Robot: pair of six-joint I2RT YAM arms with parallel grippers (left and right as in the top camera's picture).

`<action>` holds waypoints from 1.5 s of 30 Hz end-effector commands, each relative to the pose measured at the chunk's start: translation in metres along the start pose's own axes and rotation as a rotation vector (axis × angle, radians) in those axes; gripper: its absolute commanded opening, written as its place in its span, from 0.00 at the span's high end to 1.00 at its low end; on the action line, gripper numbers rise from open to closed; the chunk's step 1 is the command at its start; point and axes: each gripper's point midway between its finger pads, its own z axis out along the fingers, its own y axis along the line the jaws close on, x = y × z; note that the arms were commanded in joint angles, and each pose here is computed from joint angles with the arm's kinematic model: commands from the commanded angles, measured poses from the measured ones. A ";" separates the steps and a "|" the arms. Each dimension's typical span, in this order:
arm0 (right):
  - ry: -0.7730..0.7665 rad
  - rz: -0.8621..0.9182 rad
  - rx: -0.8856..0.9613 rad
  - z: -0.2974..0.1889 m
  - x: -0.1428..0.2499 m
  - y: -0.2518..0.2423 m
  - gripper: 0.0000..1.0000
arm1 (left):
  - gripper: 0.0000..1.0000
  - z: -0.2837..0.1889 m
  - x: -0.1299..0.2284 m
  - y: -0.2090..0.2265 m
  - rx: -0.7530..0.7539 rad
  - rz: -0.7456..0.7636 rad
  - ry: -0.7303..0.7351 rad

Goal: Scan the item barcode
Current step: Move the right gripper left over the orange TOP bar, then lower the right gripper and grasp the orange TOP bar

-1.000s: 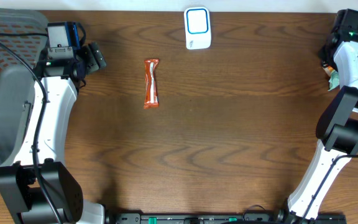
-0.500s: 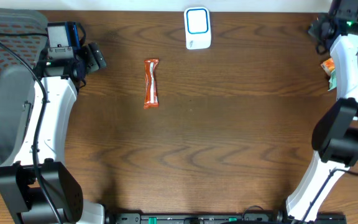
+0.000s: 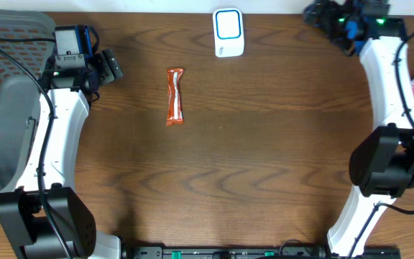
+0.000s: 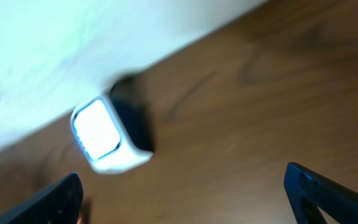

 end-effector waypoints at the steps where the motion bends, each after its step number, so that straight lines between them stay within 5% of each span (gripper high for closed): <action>1: 0.081 -0.036 -0.080 0.004 0.028 0.036 0.01 | 0.02 0.001 -0.001 0.003 -0.012 -0.012 -0.001; 15: 0.217 -0.200 -0.119 0.036 0.123 0.120 0.01 | 0.02 0.001 -0.001 0.003 -0.012 -0.012 -0.001; 34: 0.404 -0.361 -0.158 0.080 0.252 0.177 0.24 | 0.02 0.001 -0.001 0.003 -0.012 -0.012 -0.001; 39: 0.426 -0.392 -0.115 0.094 0.276 0.173 0.23 | 0.02 0.001 -0.001 0.003 -0.012 -0.012 -0.001; 42: 0.442 -0.401 -0.109 0.099 0.286 0.172 0.11 | 0.02 0.001 -0.001 0.003 -0.012 -0.012 -0.001; 45: 0.443 -0.406 -0.108 0.100 0.289 0.173 0.14 | 0.02 0.001 -0.001 0.003 -0.012 -0.012 -0.001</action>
